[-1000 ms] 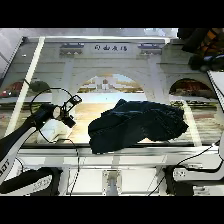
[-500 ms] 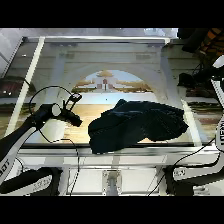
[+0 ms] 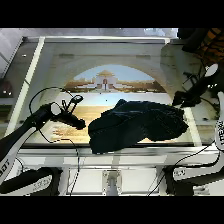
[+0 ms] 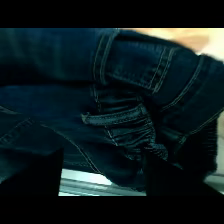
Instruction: Fold the clothes and pants, and hang the long-sleeved shirts on hangers.
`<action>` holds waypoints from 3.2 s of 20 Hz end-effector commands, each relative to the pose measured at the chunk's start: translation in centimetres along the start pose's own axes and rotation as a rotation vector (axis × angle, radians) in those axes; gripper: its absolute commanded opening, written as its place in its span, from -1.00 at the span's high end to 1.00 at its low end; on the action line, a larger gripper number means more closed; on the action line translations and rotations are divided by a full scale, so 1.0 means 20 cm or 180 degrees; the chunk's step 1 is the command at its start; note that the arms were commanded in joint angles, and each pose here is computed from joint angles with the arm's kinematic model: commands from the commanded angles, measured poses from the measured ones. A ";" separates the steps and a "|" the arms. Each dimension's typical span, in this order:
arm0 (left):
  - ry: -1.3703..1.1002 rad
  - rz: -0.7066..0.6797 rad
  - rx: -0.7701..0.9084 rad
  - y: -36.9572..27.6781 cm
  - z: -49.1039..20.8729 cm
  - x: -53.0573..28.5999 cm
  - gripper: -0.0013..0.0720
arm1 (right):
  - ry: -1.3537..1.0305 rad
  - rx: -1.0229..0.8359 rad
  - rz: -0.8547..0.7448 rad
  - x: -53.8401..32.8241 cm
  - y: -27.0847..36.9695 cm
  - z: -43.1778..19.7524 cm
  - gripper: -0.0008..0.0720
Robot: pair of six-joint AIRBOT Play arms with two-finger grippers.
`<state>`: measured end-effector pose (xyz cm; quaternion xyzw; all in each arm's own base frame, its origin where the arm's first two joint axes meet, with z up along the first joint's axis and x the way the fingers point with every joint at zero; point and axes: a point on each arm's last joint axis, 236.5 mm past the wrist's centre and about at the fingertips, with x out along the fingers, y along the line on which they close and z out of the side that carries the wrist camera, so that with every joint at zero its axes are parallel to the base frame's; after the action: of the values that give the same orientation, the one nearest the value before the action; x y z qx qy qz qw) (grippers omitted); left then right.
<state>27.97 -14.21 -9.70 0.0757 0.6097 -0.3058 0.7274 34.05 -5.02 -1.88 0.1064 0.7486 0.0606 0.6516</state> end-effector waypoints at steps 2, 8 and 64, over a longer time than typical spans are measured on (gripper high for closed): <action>0.0121 -0.0138 0.0031 -0.05 -0.05 0.00 -0.16 | 0.0101 0.0119 -0.0031 0.29 -0.06 -0.07 -0.73; -0.0058 -0.0385 0.0010 -0.14 0.02 -0.01 -0.17 | -0.0029 0.0259 0.0122 0.49 -0.01 -0.06 0.14; 0.0121 -0.1380 0.1671 -0.84 -0.12 -0.02 0.92 | -0.3069 -0.1201 -0.0118 -1.17 0.99 0.73 0.94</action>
<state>20.13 -30.14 -3.06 0.0810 0.4447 -0.6064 0.6541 53.16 8.94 23.40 -0.0130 0.3331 0.1396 0.9324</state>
